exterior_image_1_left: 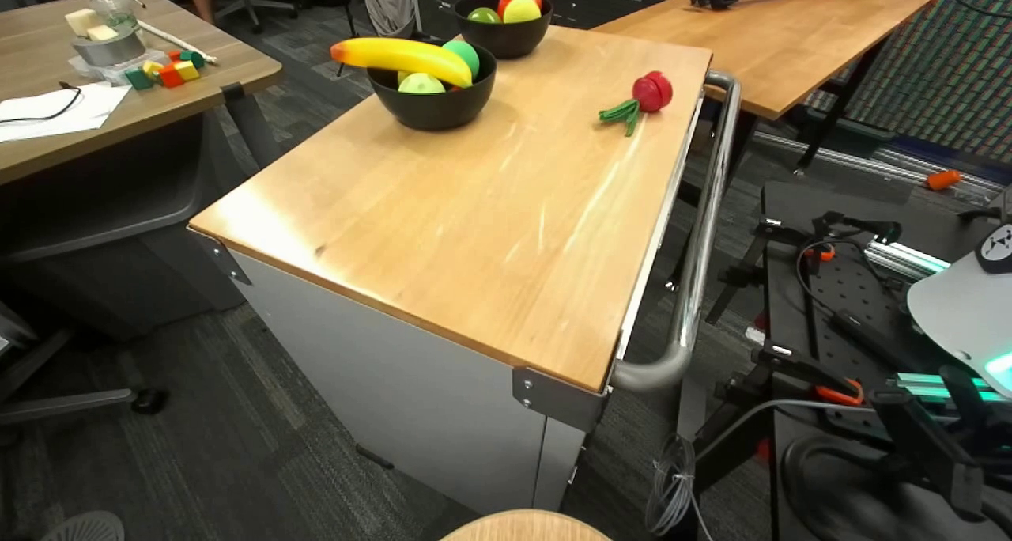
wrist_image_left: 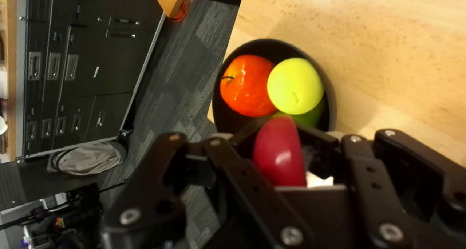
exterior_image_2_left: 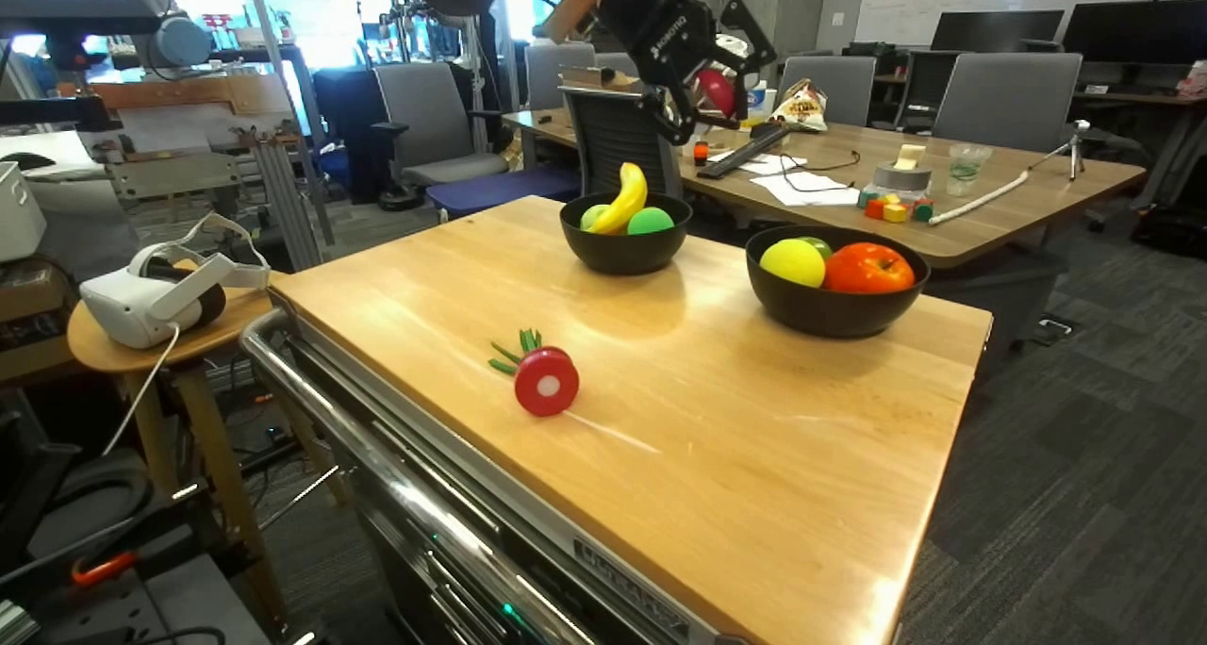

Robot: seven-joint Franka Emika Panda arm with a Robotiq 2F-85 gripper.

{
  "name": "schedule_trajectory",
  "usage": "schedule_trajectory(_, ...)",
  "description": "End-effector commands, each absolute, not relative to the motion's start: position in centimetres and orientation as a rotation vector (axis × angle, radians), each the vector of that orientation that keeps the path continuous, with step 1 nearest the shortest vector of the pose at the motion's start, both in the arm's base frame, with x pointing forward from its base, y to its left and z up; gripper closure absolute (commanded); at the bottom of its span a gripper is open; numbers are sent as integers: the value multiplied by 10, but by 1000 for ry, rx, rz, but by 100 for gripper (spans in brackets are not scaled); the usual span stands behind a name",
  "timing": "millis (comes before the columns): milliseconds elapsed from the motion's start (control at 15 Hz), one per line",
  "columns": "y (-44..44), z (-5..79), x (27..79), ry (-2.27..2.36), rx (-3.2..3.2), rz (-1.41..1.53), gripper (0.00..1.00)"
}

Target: Place the fruits and vegetables inside the two black bowls

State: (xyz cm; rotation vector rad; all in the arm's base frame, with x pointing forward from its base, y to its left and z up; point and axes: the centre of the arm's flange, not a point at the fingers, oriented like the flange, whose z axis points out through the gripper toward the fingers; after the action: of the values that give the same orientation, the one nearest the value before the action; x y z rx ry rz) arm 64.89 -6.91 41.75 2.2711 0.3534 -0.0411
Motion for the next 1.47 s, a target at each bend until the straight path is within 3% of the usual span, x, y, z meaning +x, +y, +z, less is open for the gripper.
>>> schedule_trajectory(0,-89,398,696,292,2250,66,98)
schedule_trajectory(533,-130,357,737,253,2301,86,98)
schedule_trajectory(1400,-115,322,717,250,2459,30,98)
